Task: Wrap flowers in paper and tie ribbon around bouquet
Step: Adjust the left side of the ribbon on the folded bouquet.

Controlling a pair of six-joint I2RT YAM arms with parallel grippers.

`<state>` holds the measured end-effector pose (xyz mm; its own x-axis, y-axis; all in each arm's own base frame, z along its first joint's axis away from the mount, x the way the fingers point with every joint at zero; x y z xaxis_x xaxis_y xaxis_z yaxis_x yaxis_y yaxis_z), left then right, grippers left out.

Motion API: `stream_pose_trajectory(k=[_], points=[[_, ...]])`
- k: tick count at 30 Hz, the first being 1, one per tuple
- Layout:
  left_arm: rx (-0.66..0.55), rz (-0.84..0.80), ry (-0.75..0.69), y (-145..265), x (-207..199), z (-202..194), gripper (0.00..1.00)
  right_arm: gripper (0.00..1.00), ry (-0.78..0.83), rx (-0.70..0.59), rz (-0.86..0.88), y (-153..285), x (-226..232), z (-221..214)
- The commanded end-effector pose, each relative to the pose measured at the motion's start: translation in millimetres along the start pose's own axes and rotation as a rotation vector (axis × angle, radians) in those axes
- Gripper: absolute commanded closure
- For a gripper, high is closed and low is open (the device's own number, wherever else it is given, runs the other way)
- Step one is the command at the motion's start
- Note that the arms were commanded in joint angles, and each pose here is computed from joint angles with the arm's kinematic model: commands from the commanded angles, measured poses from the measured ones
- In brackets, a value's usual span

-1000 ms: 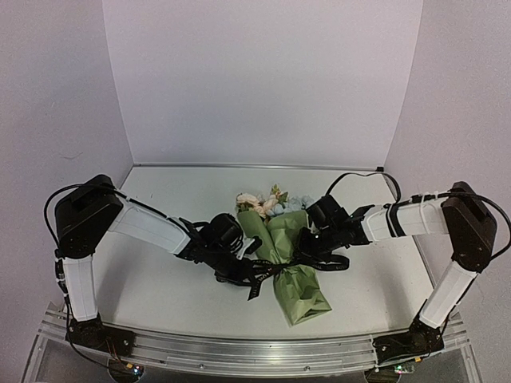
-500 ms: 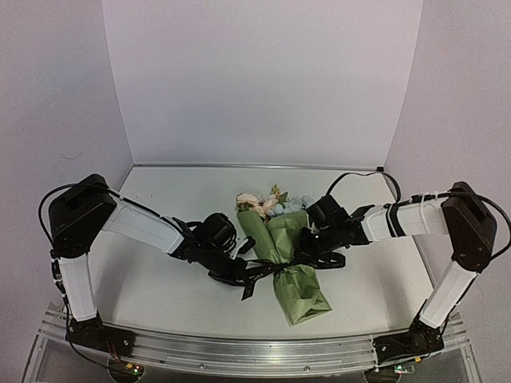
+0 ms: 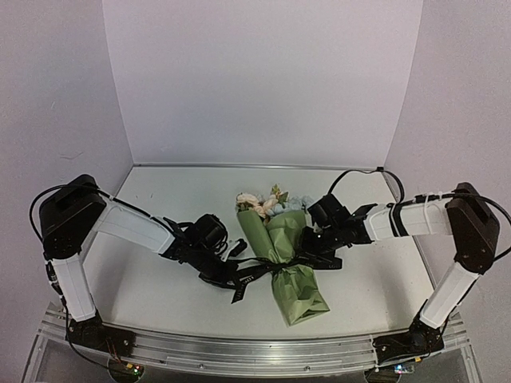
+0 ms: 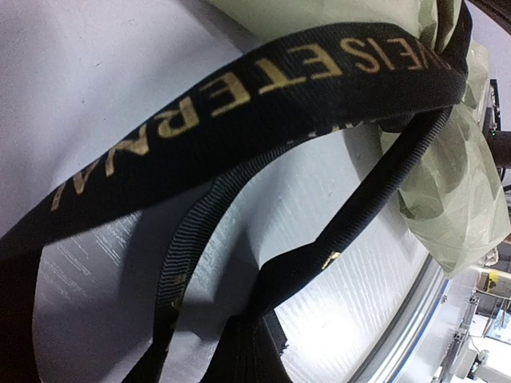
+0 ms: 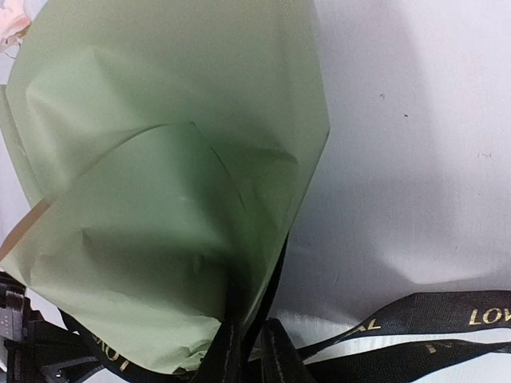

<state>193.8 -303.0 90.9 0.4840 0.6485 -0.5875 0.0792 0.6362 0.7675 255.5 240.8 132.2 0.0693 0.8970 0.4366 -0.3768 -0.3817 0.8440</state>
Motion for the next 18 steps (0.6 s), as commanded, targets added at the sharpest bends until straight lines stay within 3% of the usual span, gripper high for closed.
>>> stream_pose_trajectory(k=[1, 12, 18], points=[[0.006, 0.019, -0.004, 12, 4, -6, 1.0, 0.84, 0.033, -0.053, 0.001, 19, 4, 7], [0.003, 0.084, 0.037, 31, 28, -15, 1.0, 0.72, 0.055, -0.056, -0.019, 31, -9, -2], [0.001, 0.093, 0.039, 37, 31, -15, 1.0, 0.54, 0.145, -0.007, -0.01, 33, -17, -13]])
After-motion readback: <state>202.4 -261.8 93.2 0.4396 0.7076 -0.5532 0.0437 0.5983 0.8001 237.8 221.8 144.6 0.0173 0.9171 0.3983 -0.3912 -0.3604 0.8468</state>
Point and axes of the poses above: each gripper's point midway between its finger pads, its own y axis back along the fingers, its own x axis along the line the jaws close on, z = x × y, the point moved 10 cm from there along y, back along the fingers, and after that the axes turned 1 degree about y, right-handed, at the moved point
